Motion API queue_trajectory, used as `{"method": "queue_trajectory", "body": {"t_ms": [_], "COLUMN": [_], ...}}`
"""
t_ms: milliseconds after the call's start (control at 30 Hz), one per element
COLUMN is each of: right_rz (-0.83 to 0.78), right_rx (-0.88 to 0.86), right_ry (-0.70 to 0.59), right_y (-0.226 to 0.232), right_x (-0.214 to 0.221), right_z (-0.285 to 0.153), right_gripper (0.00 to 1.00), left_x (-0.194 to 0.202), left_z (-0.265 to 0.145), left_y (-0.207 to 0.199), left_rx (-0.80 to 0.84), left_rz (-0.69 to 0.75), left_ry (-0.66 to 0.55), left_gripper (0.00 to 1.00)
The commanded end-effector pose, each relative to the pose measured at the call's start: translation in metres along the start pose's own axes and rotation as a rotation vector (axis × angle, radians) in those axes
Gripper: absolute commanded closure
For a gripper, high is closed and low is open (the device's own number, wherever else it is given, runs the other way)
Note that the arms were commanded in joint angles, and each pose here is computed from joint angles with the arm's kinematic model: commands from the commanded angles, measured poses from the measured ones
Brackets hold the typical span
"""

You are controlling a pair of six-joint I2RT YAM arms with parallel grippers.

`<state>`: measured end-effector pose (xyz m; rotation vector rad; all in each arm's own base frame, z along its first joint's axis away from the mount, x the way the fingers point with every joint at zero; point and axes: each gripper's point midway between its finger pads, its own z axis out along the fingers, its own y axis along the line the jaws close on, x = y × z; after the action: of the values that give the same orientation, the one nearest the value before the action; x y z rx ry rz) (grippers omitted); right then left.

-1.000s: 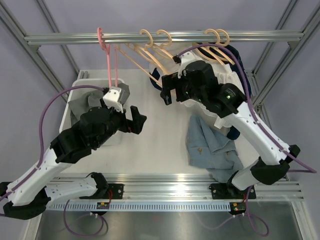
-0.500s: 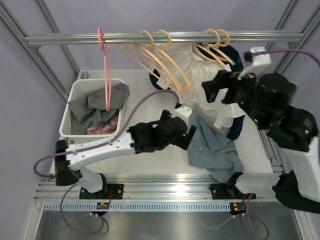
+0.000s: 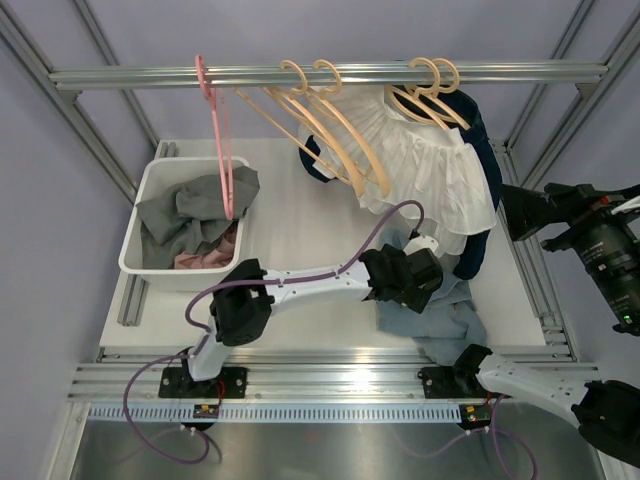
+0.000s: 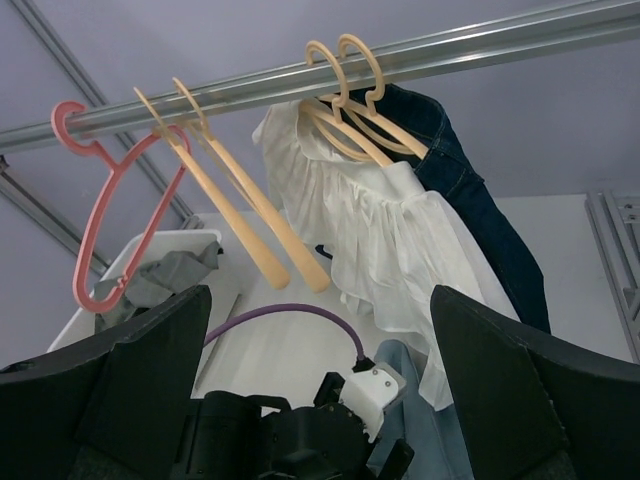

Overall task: Remove the skirt from the hanger
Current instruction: Place the skirt in the bin.

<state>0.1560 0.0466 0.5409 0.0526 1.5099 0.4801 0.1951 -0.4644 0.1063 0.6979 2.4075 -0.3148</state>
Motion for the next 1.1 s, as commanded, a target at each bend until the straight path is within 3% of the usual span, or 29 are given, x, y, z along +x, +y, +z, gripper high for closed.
{"method": "queue_trajectory", "body": {"t_ms": [0, 200, 467, 533, 567, 667, 767, 900, 1067], "right_rz": [-0.011, 0.017, 0.021, 0.023, 0.024, 0.024, 0.019, 0.017, 0.008], "right_rx": [0.020, -0.015, -0.012, -0.017, -0.020, -0.022, -0.012, -0.013, -0.010], "right_ry": [0.039, 0.034, 0.023, 0.027, 0.028, 0.034, 0.038, 0.042, 0.040], "right_y": [-0.003, 0.000, -0.003, -0.003, -0.002, -0.002, -0.005, -0.005, -0.005], "right_x": [0.015, 0.017, 0.015, 0.016, 0.017, 0.018, 0.020, 0.021, 0.019], "right_z": [0.004, -0.002, -0.007, -0.007, -0.007, -0.007, -0.008, -0.009, -0.008], "right_gripper": [0.00, 0.01, 0.00, 0.01, 0.01, 0.01, 0.00, 0.01, 0.01], "left_x": [0.013, 0.039, 0.101, 0.109, 0.116, 0.112, 0.092, 0.064, -0.005], "left_z": [0.014, 0.041, 0.093, 0.099, 0.102, 0.101, 0.079, 0.008, -0.139], "left_y": [-0.021, -0.031, -0.001, 0.004, 0.010, 0.019, 0.036, 0.067, 0.095], "left_rx": [0.097, 0.192, 0.052, 0.030, 0.005, -0.034, -0.084, -0.162, -0.205], "left_rz": [-0.033, -0.030, 0.007, 0.006, 0.009, 0.001, -0.007, -0.009, -0.077], "left_ry": [0.043, 0.160, 0.307, 0.314, 0.319, 0.273, 0.172, 0.034, -0.235], "left_gripper": [0.01, 0.01, 0.04, 0.18, 0.51, 1.00, 1.00, 1.00, 1.00]}}
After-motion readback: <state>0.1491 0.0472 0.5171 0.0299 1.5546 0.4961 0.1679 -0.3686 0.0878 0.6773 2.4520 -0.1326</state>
